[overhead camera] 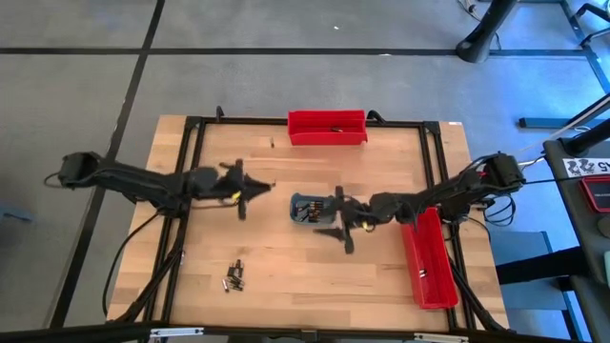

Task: Sort batteries
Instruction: Put the silver battery into the bottom red bin

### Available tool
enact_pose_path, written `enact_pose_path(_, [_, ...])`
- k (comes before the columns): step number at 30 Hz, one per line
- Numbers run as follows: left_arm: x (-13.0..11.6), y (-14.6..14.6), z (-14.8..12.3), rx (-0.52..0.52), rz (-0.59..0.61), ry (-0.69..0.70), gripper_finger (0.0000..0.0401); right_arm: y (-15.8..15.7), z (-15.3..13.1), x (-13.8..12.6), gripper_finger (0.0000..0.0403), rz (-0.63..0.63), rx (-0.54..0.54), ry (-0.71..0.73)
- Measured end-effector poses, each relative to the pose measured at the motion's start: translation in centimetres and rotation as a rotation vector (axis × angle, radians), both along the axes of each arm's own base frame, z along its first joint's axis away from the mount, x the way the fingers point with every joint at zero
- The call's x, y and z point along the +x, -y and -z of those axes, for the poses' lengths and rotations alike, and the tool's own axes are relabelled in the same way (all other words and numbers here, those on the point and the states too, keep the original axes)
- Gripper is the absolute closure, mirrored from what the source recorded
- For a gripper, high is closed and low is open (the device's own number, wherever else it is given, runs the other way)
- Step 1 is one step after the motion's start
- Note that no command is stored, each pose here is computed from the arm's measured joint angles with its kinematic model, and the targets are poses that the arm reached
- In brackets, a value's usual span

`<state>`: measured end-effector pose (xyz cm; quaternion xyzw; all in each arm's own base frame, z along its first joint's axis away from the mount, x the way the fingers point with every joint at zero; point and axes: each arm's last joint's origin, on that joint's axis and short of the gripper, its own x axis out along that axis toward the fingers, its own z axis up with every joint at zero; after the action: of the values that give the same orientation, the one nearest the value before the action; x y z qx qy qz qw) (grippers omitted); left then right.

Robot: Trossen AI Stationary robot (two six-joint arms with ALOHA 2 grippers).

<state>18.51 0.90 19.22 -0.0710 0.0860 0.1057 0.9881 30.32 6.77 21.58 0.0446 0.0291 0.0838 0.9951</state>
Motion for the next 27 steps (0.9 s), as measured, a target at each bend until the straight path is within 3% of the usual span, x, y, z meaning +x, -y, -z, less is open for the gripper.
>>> enact_pose_path(5, [-0.7,3.5,0.2,0.004,0.133,0.227,0.0386,-3.8,-0.3,-0.1,0.0194,-0.140,-0.054,0.189])
enact_pose_path(9, [-0.9,5.7,-0.3,0.038,0.163,0.310,0.0387,-6.4,-1.4,-0.1,0.0194,-0.123,-0.117,0.226])
enact_pose_path(14, [-0.4,7.9,-0.2,0.025,0.235,0.319,0.0387,-7.3,-2.2,0.9,0.0194,0.003,-0.168,0.137])
enact_pose_path(17, [0.4,9.0,0.2,0.037,0.268,0.291,0.0387,-7.1,-2.7,1.4,0.0194,0.067,-0.145,0.113])
enact_pose_path(27, [3.5,11.3,-0.2,0.160,0.306,0.254,0.0387,-6.1,-1.0,5.6,0.0194,0.149,-0.139,0.134])
